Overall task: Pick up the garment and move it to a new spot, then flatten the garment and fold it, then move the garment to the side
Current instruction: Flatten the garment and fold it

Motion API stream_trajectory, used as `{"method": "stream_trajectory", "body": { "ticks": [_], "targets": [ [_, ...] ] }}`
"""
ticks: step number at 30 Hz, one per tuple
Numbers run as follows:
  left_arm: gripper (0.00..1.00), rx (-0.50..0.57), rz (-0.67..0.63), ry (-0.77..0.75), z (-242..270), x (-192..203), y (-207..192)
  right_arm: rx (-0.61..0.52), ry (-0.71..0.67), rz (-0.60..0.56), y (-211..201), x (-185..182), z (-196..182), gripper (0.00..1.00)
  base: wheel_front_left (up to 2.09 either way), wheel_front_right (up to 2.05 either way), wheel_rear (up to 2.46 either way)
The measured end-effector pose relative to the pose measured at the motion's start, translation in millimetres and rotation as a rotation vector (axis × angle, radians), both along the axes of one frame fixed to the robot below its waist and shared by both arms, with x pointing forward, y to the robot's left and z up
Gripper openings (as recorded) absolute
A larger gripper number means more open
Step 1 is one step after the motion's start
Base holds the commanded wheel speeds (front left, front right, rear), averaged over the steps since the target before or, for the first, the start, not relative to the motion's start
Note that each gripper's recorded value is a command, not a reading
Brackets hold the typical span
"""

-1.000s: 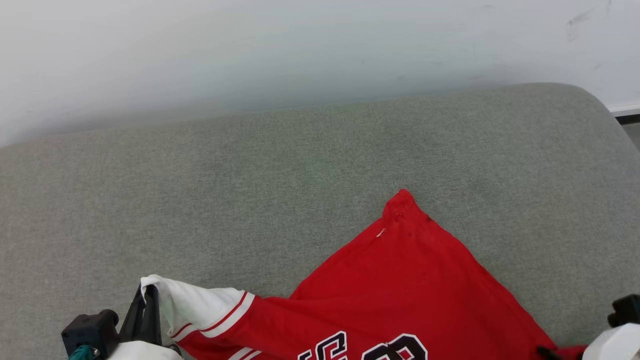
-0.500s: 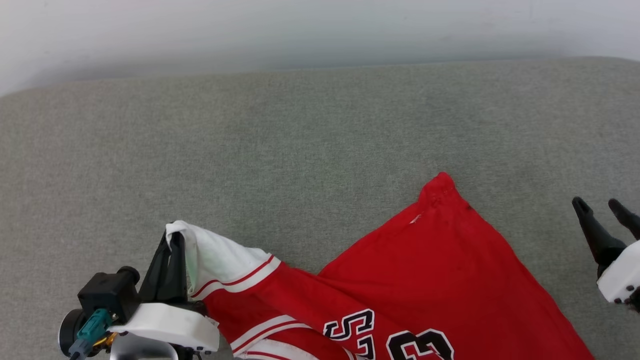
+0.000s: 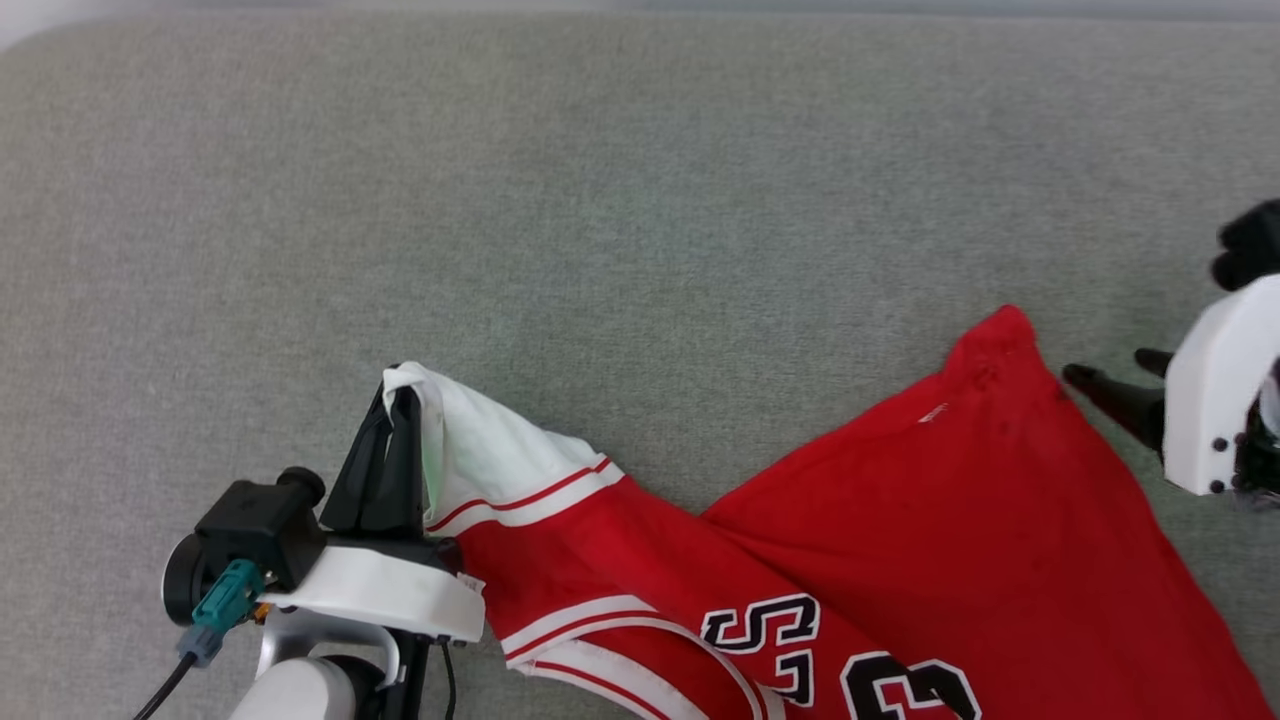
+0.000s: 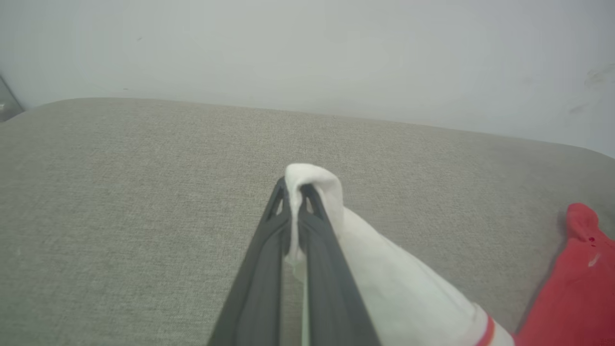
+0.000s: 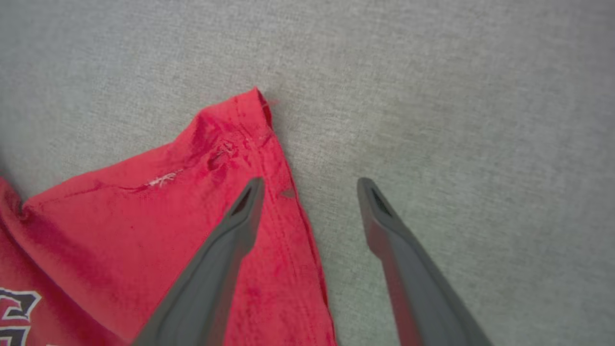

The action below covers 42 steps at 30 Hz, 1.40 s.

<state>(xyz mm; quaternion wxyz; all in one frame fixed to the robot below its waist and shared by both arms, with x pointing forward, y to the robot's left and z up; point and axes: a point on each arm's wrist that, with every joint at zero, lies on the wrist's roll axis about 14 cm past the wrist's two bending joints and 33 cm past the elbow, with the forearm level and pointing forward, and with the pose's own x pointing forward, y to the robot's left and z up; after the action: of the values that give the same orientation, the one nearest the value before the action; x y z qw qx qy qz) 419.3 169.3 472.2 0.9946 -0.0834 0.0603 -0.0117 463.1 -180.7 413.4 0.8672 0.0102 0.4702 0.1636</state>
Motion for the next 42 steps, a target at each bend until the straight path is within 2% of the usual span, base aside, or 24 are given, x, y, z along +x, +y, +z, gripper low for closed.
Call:
{"method": "stream_trajectory", "body": {
  "ticks": [7,13,14,16,23,30,42],
  "targets": [
    [0.0,0.002,0.003,0.023,-13,6,2,-0.013,0.156,0.107,31,-2,-30,1.0,0.0,0.0,0.0],
    [0.0,0.001,0.003,0.041,-20,5,3,-0.025,0.219,0.155,40,-6,-43,1.0,0.0,0.0,0.0],
    [0.0,-0.003,0.003,0.043,-20,5,3,-0.023,0.223,0.162,42,-8,-44,0.41,0.0,0.0,0.0],
    [0.0,-0.004,0.002,0.045,-21,3,3,-0.014,0.225,0.168,44,-9,-44,0.0,0.0,0.0,0.0],
    [0.0,-0.023,0.0,0.033,-15,0,4,0.006,0.176,0.188,52,-13,-34,0.0,0.0,0.0,0.0],
    [0.0,-0.007,-0.023,-0.028,12,3,12,0.017,0.011,0.14,42,-3,1,0.0,0.0,0.0,0.0],
    [0.0,0.073,-0.06,-0.299,134,51,27,-0.003,-0.374,-0.015,6,16,103,0.0,0.0,0.0,0.0]
  ]
}}
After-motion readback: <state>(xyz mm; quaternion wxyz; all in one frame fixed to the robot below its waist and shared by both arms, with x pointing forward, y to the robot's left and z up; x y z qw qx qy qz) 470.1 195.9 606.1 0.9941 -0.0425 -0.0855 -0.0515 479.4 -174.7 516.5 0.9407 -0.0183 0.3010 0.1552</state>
